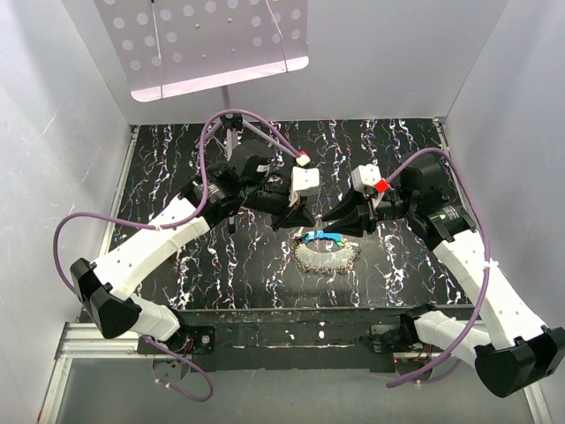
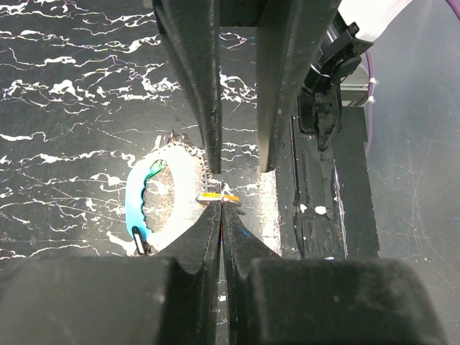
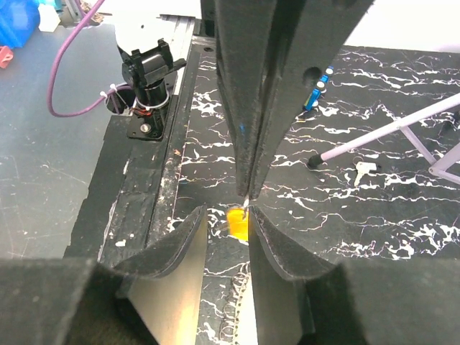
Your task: Put the keys on the keyring
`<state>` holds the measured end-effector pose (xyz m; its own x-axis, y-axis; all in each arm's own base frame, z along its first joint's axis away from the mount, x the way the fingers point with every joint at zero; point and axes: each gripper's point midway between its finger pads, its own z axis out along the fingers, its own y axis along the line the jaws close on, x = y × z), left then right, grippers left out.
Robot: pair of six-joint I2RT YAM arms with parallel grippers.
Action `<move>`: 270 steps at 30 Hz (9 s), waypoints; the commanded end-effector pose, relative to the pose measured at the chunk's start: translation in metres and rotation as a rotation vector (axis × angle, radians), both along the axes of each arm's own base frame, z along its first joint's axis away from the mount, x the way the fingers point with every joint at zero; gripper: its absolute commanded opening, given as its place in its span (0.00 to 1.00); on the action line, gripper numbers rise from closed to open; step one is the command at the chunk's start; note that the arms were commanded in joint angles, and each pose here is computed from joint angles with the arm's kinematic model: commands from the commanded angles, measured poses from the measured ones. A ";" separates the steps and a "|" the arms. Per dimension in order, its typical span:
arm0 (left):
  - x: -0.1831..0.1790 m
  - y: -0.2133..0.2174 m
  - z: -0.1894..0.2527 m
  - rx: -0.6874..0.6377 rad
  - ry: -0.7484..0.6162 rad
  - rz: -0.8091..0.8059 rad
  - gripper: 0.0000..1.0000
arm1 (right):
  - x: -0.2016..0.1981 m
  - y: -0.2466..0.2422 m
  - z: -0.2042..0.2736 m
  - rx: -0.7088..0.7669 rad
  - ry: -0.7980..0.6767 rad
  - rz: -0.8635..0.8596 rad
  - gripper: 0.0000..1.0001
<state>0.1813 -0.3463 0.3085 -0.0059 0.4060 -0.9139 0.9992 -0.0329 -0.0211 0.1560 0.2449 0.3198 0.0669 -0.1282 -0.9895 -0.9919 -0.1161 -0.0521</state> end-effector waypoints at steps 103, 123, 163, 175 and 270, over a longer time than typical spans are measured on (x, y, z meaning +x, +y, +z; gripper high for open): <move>-0.012 0.037 0.053 -0.709 -0.257 0.137 0.32 | -0.001 0.011 0.031 0.207 -0.212 -0.133 0.01; -0.007 0.025 0.050 -0.717 -0.210 0.107 0.24 | -0.002 0.017 0.036 0.237 -0.175 -0.111 0.01; -0.013 0.017 0.056 -0.738 -0.164 0.041 0.11 | -0.002 0.023 0.028 0.222 -0.116 -0.099 0.01; -0.014 0.016 0.049 -0.697 -0.150 0.030 0.00 | -0.003 0.022 0.028 0.218 -0.115 -0.098 0.01; -0.011 0.031 0.060 -0.781 -0.016 -0.025 0.18 | 0.001 0.030 0.045 0.223 -0.045 -0.087 0.01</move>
